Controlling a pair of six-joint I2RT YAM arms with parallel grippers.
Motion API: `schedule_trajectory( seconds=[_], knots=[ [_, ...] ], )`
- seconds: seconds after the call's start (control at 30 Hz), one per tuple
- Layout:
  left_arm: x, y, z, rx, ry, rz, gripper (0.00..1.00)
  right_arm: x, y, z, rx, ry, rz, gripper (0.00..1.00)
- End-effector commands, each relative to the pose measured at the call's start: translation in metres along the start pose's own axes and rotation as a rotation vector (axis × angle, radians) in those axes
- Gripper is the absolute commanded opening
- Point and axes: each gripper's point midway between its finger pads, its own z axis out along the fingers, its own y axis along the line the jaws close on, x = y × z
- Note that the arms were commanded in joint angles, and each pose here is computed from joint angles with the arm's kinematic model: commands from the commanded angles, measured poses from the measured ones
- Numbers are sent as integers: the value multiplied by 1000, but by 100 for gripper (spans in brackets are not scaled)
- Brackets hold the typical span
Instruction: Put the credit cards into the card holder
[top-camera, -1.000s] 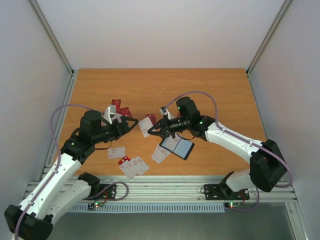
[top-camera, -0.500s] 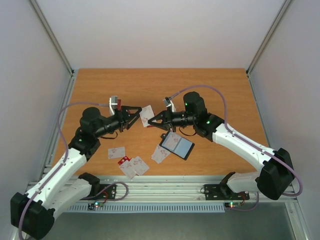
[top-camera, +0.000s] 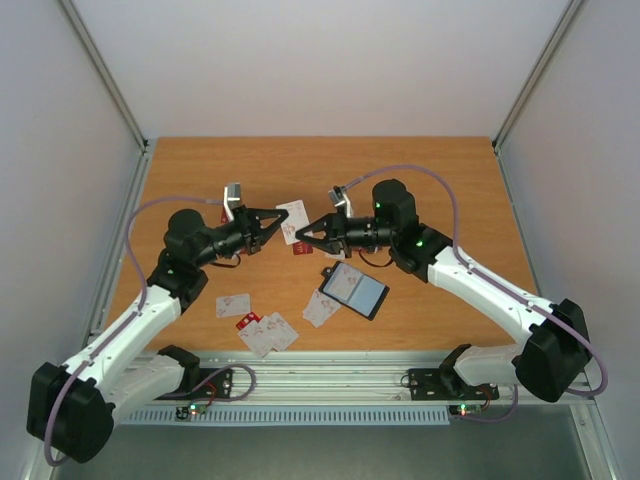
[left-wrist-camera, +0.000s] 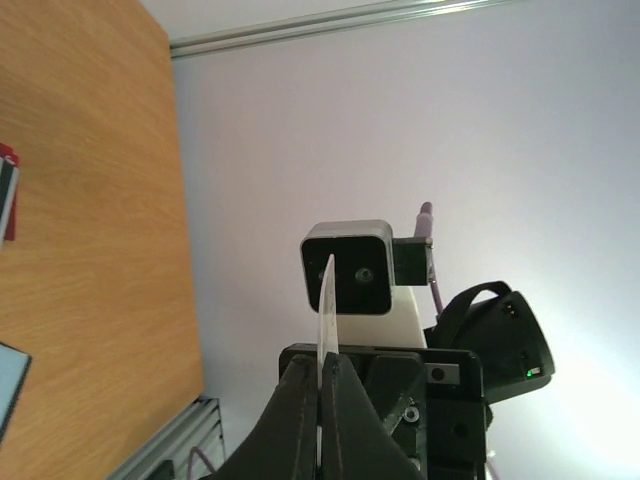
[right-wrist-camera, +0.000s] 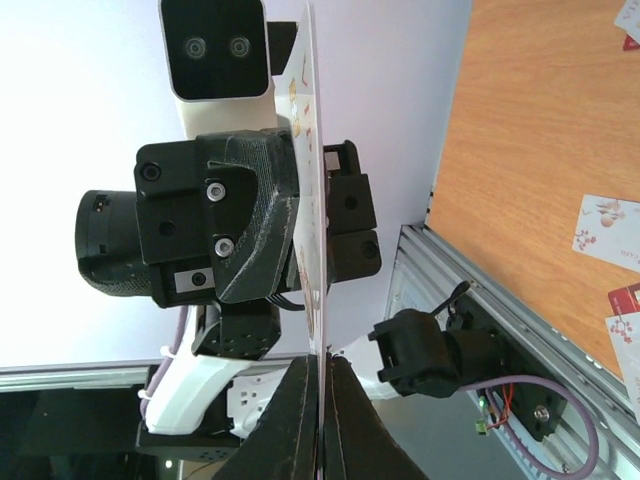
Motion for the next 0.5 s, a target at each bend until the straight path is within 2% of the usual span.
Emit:
schedule_trajectory(
  seconds=[0.0, 0.03, 0.1, 0.13, 0.23, 0.33, 0.47],
  knots=[
    [2, -27, 2, 116, 24, 70, 0, 0, 31, -4, -71, 13, -58, 8],
    [2, -29, 2, 125, 24, 72, 0, 0, 33, -4, -70, 18, -69, 20],
    [3, -29, 2, 126, 34, 66, 0, 2, 34, -6, -40, 29, -84, 53],
    [4, -30, 2, 130, 38, 68, 0, 1, 33, -9, -13, 28, -92, 61],
    [6, -34, 3, 137, 55, 72, 0, -6, 23, -23, 59, 17, -78, 64],
    [10, -35, 5, 141, 90, 74, 0, -14, 21, -38, 62, 6, -55, 57],
    [12, -39, 10, 153, 132, 77, 0, -11, 27, -43, 38, 64, -52, 48]
  ],
)
